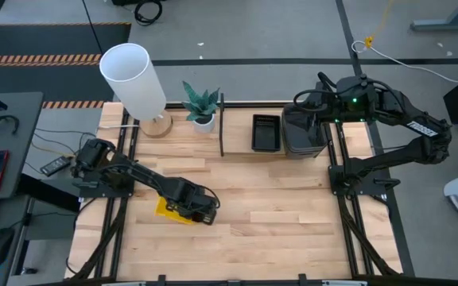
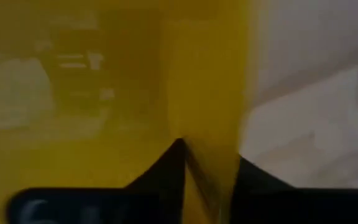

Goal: Stack baskets on shelf by color
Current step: Put the stacked yellow bins on the shelf

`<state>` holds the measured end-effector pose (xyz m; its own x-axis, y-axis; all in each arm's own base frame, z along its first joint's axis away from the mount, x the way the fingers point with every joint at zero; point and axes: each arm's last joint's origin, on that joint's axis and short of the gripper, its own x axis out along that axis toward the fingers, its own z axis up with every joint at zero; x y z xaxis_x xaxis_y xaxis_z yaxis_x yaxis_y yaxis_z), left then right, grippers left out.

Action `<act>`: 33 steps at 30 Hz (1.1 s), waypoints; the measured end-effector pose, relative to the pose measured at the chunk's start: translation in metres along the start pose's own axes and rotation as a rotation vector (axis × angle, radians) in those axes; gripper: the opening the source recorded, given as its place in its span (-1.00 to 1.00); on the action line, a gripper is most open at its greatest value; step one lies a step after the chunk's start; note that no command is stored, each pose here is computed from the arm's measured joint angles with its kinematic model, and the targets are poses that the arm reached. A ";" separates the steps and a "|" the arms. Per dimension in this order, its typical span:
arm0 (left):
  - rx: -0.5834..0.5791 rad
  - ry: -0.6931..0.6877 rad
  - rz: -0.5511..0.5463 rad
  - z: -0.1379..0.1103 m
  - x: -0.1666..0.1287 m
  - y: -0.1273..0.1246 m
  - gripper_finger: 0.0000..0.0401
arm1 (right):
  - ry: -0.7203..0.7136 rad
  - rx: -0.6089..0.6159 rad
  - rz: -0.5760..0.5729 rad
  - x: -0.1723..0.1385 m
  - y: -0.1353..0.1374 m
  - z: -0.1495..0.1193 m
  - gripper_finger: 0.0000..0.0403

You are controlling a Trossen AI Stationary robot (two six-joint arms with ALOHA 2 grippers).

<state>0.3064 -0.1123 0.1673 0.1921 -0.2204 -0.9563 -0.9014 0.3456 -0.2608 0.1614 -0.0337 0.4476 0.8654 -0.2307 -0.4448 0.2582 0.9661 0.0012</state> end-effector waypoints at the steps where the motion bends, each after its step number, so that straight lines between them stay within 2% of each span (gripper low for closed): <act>1: 0.015 0.010 -0.014 0.000 0.000 -0.001 -0.73 | 0.000 0.000 0.000 0.000 0.000 0.000 -0.01; 3: 0.042 0.017 -0.040 0.000 -0.004 -0.006 -0.86 | 0.000 0.000 0.000 0.000 0.000 0.000 -0.01; 7: 0.196 -0.007 -0.125 0.004 -0.028 -0.030 -0.88 | 0.000 0.000 0.000 0.000 0.000 0.000 -0.01; 13: 0.436 -0.123 -0.178 0.034 -0.083 -0.058 -0.92 | 0.012 -0.006 0.000 0.005 0.000 0.000 -0.01; 21: 0.679 -0.394 -0.271 0.083 -0.153 -0.078 -0.92 | 0.041 -0.007 0.007 0.015 0.001 0.001 -0.01; 28: 0.914 -0.678 -0.327 0.103 -0.197 -0.091 -0.92 | 0.046 -0.007 0.009 0.017 0.001 0.001 -0.01; 33: 0.960 -0.830 -0.237 0.126 -0.205 -0.089 -0.92 | 0.045 -0.007 0.008 0.017 0.001 0.001 -0.01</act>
<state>0.3961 0.0170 0.3699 0.8023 0.1439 -0.5793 -0.2411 0.9659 -0.0940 0.1766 -0.0364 0.4408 0.8473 -0.2177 -0.4845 0.2481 0.9687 -0.0016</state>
